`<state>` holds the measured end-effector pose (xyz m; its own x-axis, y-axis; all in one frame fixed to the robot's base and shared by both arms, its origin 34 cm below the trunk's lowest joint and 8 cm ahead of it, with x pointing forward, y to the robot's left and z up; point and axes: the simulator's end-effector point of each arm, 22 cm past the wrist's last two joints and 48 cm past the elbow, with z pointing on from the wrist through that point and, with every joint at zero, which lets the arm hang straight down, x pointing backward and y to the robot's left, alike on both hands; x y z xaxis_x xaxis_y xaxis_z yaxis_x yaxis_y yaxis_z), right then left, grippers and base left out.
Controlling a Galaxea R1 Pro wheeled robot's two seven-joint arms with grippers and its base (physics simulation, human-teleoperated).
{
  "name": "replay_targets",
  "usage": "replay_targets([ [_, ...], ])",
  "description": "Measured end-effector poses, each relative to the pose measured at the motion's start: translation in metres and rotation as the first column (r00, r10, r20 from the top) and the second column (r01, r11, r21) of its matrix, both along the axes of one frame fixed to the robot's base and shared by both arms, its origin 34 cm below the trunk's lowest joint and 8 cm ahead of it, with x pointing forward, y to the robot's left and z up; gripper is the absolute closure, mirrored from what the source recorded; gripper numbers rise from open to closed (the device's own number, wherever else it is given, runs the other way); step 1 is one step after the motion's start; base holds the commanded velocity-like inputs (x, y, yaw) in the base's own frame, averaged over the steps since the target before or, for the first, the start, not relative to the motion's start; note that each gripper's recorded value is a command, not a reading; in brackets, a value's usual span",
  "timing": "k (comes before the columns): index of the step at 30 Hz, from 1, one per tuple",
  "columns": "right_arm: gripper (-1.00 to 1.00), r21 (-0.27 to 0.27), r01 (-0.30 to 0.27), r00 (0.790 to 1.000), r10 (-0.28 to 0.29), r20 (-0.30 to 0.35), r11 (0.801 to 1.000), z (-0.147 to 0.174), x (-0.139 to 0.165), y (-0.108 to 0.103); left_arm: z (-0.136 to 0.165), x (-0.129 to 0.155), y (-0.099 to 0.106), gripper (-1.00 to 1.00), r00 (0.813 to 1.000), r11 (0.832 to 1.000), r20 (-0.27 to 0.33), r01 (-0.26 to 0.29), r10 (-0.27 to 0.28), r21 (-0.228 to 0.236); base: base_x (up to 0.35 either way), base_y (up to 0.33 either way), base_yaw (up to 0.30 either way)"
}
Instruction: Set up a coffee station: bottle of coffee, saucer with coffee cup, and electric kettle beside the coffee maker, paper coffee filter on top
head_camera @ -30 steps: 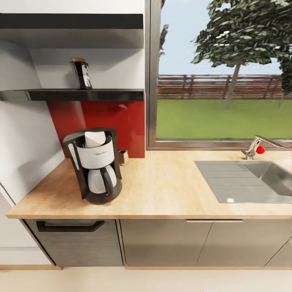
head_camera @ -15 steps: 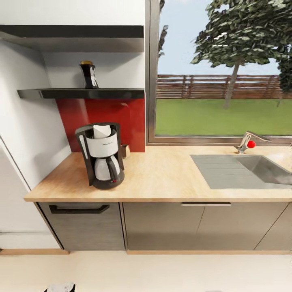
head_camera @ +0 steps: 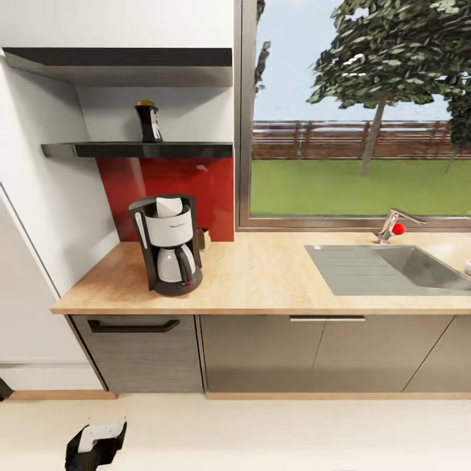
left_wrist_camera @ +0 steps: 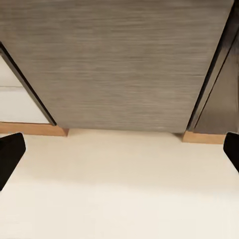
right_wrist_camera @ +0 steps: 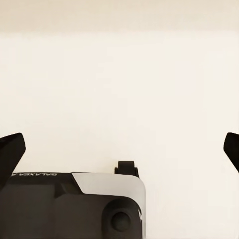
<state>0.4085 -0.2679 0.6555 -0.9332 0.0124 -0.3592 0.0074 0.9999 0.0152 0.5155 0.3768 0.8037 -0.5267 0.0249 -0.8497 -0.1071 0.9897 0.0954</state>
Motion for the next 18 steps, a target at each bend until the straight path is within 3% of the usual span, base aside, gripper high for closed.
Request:
replay_targets([
  [10, -1.00, -0.001, 0.001, 1.000, -0.001, 0.000, 1.000, 0.000, 0.000, 0.000, 0.077, 0.087, 0.018, -1.00, 0.985, 1.000, 0.174, -0.005, 0.001, 0.023, 0.000, 0.000, 0.000],
  [14, -1.00, -0.001, 0.001, 1.000, -0.001, 0.001, 1.000, 0.000, 0.000, 0.000, 0.115, 0.114, 0.030, -1.00, 0.968, 0.999, 0.253, -0.013, 0.003, 0.039, 0.000, 0.000, 0.000],
  [18, -1.00, -0.001, 0.003, 1.000, -0.003, 0.002, 1.000, 0.000, 0.000, 0.000, 0.157, 0.138, 0.028, -1.00, 0.947, 0.999, 0.321, -0.006, -0.008, 0.044, 0.000, 0.000, 0.000],
])
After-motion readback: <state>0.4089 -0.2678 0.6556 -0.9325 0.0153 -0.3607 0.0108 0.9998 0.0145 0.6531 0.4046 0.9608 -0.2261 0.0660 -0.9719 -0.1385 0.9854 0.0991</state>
